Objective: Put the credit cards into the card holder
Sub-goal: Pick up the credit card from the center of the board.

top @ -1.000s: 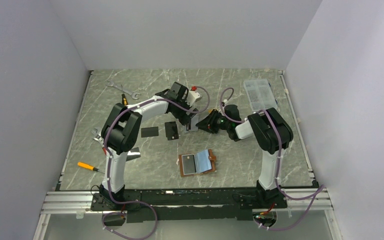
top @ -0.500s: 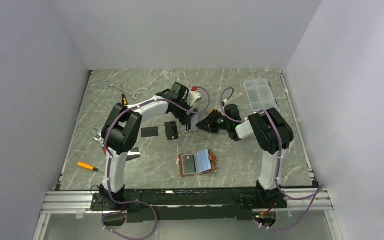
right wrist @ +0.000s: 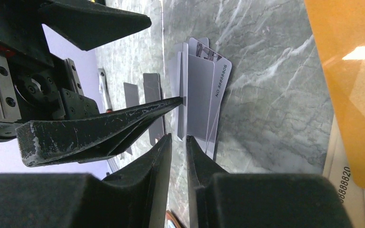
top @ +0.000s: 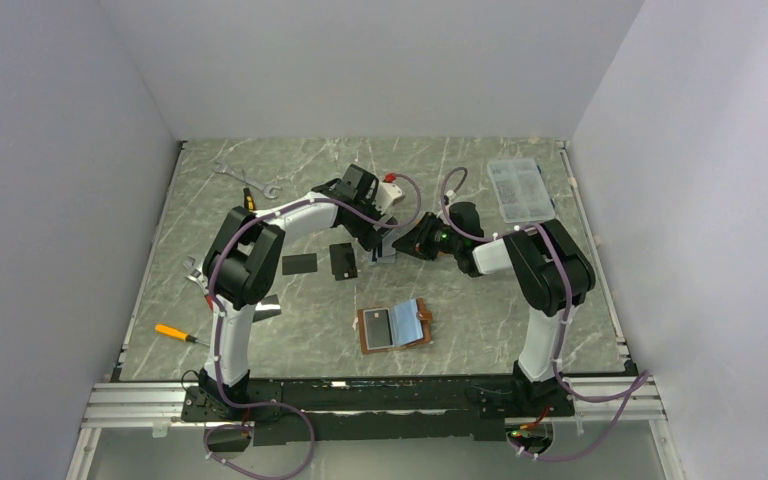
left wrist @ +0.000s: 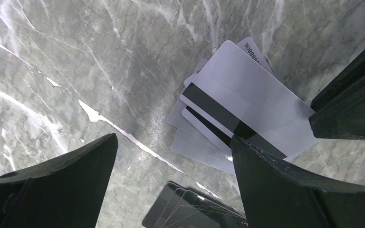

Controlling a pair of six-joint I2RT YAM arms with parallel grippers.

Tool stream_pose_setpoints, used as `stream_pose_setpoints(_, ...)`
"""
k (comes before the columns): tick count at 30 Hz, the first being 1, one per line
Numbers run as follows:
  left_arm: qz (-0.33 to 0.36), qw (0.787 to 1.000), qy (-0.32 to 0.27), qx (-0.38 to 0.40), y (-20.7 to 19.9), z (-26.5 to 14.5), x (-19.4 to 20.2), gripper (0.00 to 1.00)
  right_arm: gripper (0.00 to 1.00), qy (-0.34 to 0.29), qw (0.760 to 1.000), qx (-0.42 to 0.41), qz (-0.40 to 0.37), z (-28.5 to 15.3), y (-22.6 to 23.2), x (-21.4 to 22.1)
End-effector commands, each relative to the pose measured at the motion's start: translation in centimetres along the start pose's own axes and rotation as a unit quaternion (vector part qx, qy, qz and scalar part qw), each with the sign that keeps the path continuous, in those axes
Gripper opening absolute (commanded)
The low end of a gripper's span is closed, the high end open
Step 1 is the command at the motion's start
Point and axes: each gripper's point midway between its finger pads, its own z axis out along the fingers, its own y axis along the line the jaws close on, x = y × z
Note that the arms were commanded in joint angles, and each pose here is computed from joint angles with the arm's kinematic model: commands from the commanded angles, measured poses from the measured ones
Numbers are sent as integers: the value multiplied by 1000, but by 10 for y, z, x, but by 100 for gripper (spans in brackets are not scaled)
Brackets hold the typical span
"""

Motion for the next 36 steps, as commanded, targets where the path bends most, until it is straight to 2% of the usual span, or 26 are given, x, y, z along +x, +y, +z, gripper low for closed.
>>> stream_pose_setpoints(1,13,1000,13,13,-10,0,9,96,20,-8,999,-36,-14,4,19,-10)
stream_pose_setpoints(11,15,999,13,27,-16,4,13,93,17,4,996,-90,18,13,27,-4)
stream_pose_setpoints(16,17,999,10,28,-16,0,12,92,0,-2,998,-60,4,15,20,-3)
stream_pose_setpoints(18,14,999,9,28,-15,-5,10,93,0,-9,999,-41,-3,13,17,-6)
stream_pose_setpoints(24,-14,998,-14,52,-6,-46,-7,99,0,-18,999,-6,-39,1,20,-13)
stream_pose_setpoints(30,-62,993,-55,87,6,-98,-17,99,0,-16,998,-4,-67,-12,33,-13)
stream_pose_setpoints(33,-99,983,-83,130,-1,-122,-22,100,0,-15,997,-11,-78,-20,40,-11)
stream_pose_setpoints(36,-141,962,-108,205,-23,-142,-29,99,0,-23,995,-27,-95,-36,54,-7)
